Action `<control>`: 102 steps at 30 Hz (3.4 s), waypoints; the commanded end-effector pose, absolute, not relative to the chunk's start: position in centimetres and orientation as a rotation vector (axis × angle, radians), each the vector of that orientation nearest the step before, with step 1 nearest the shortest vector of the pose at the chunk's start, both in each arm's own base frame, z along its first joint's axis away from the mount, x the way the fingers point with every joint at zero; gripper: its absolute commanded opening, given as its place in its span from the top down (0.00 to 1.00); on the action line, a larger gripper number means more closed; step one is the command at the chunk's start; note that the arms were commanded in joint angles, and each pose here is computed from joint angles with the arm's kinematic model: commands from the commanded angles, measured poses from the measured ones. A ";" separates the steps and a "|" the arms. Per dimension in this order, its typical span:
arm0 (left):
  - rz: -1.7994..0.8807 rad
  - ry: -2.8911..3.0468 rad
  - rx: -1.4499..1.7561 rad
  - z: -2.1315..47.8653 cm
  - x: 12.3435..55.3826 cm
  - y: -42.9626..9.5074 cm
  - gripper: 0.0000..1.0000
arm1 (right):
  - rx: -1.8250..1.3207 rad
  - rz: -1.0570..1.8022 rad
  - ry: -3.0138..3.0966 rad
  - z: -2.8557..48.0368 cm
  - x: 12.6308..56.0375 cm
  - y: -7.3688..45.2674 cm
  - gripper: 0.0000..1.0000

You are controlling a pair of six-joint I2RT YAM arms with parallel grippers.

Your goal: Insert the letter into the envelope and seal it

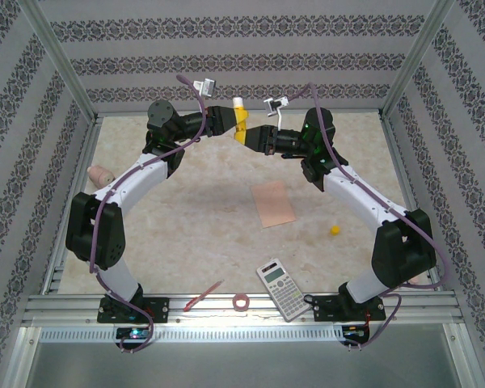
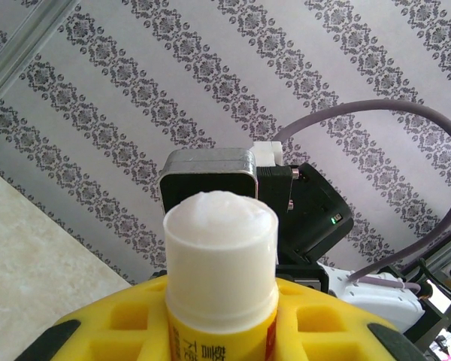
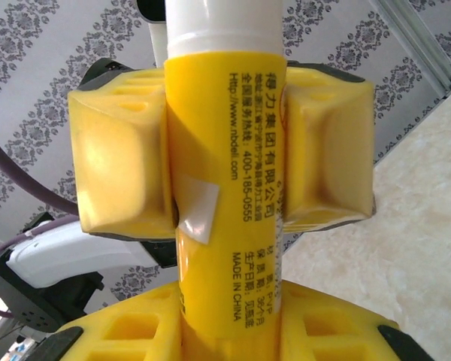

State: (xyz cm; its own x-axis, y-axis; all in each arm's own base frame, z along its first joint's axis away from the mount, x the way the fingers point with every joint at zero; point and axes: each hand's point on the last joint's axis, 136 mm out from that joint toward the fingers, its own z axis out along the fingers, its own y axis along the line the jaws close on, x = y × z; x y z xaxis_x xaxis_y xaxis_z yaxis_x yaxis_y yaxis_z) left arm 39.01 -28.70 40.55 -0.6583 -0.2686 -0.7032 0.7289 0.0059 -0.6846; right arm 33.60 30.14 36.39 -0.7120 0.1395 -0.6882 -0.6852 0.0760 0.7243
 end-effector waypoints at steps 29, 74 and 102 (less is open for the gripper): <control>-1.496 1.597 0.122 38.0 40.9 -28.1 1.00 | -0.643 0.670 1.826 33.3 31.8 37.4 0.78; -1.785 1.483 0.614 41.9 37.1 -30.1 1.00 | -0.657 1.706 1.773 37.4 30.2 26.4 0.17; -1.748 1.472 0.575 41.8 37.6 -29.8 1.00 | -0.599 1.753 1.675 36.7 32.8 30.1 0.32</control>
State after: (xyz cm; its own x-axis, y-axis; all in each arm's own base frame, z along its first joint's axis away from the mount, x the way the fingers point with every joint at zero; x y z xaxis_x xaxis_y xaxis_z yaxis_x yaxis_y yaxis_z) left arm 38.16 -30.42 39.80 -0.6730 -0.2299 -0.7030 0.7276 -0.0352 -0.6851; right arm 33.02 29.98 34.74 -0.7518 0.1039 -0.6512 -0.6517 0.0335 0.7578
